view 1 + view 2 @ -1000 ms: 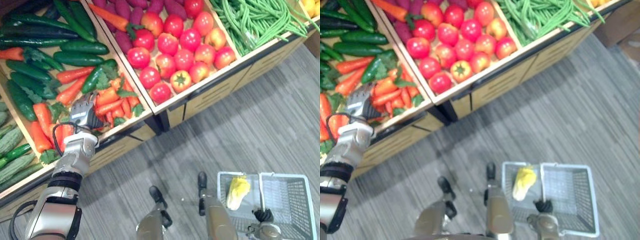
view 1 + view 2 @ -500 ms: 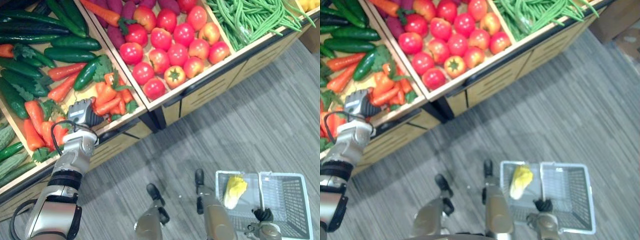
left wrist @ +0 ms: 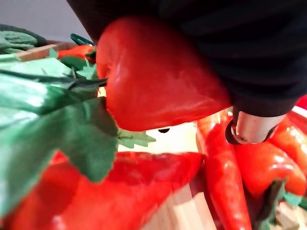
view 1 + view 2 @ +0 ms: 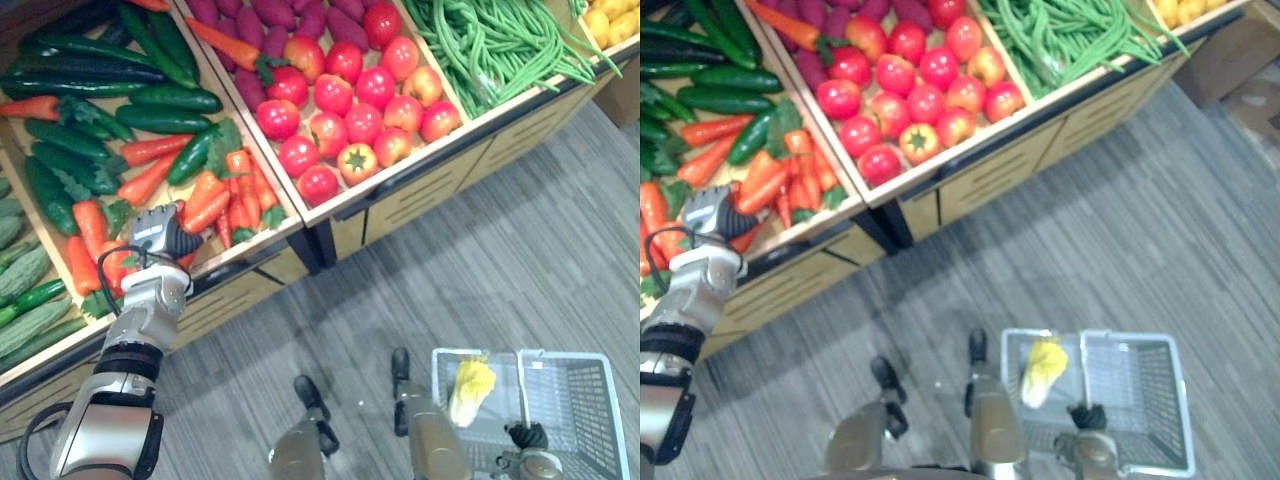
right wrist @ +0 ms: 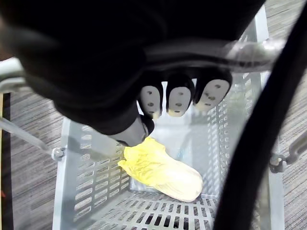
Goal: Pick vegetable in the basket
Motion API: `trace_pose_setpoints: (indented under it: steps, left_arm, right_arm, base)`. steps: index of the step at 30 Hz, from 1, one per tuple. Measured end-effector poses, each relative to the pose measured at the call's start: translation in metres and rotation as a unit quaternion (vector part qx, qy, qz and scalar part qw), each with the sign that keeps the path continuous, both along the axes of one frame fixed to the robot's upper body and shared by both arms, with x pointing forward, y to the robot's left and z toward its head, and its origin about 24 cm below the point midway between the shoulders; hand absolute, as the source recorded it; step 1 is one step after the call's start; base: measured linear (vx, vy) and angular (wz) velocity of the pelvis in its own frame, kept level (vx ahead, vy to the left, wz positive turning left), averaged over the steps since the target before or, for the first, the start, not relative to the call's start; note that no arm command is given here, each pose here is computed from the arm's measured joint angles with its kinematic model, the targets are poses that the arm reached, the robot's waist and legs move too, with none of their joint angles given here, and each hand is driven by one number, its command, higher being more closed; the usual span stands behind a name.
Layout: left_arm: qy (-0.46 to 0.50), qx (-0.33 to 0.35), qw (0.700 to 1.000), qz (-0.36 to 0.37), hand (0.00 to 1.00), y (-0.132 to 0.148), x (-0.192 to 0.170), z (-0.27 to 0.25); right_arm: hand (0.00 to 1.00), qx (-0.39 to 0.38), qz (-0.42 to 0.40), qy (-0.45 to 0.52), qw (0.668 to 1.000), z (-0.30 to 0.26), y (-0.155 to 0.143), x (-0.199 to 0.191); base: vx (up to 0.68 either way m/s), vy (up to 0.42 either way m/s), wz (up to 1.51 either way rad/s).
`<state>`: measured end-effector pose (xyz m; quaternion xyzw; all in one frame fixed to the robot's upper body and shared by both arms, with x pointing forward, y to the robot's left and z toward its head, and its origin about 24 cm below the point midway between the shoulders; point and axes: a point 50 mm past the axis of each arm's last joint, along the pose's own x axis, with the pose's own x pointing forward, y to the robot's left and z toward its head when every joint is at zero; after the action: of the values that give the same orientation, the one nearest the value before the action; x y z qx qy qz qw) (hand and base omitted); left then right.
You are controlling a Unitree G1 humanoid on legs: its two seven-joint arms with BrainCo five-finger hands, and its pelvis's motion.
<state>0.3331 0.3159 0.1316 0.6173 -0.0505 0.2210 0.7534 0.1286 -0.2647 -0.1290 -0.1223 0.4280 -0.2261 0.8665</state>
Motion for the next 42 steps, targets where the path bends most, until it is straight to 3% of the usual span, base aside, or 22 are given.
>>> trace_pose_setpoints:
  steps: [9, 15, 21, 25, 30, 33, 35, 41, 42]
  left_arm:
    - [-0.030, 0.014, 0.999, -0.035, 1.00, -0.011, -0.005, 0.012]
    - [-0.042, 0.039, 0.991, -0.118, 1.00, -0.038, -0.015, 0.016]
    - [-0.003, 0.083, 0.959, -0.270, 1.00, -0.084, -0.034, 0.005]
    - [0.029, 0.072, 0.940, -0.333, 1.00, -0.103, -0.042, -0.006]
    - [0.089, 0.069, 0.905, -0.410, 1.00, -0.127, -0.054, -0.022]
    - [0.154, 0.064, 0.865, -0.473, 1.00, -0.149, -0.062, -0.039]
    - [0.189, 0.075, 0.828, -0.522, 1.00, -0.169, -0.067, -0.048]
    - [0.222, 0.068, 0.768, -0.598, 1.00, -0.213, -0.076, -0.057]
    - [0.221, 0.051, 0.750, -0.621, 1.00, -0.229, -0.080, -0.058]
  right_arm:
    - [1.00, -0.017, -0.011, 0.016, 1.000, 0.001, -0.015, -0.012]
    - [1.00, -0.044, -0.010, 0.022, 0.999, 0.009, -0.033, -0.019]
    - [1.00, -0.196, 0.121, -0.035, 0.973, 0.078, -0.092, 0.027]
    - [1.00, -0.267, 0.223, -0.078, 0.934, 0.122, -0.098, 0.062]
    - [1.00, -0.305, 0.332, -0.093, 0.888, 0.152, -0.088, 0.098]
    - [1.00, -0.312, 0.384, -0.091, 0.864, 0.162, -0.077, 0.117]
    - [1.00, -0.317, 0.429, -0.099, 0.840, 0.171, -0.063, 0.127]
    - [1.00, -0.316, 0.551, -0.142, 0.759, 0.193, -0.007, 0.146]
    - [1.00, -0.309, 0.589, -0.147, 0.732, 0.197, 0.010, 0.148]
  base:
    - [-0.02, 0.004, 0.13]
    - [0.03, 0.002, 0.01]
    - [0.01, 0.009, -0.36]
    - [0.02, 0.006, -0.58]
    - [0.03, -0.007, -0.67]
    - [-0.01, -0.011, -0.64]
    - [-0.04, -0.015, -0.54]
    - [0.00, -0.039, -0.50]
    - [0.02, -0.041, -0.32]
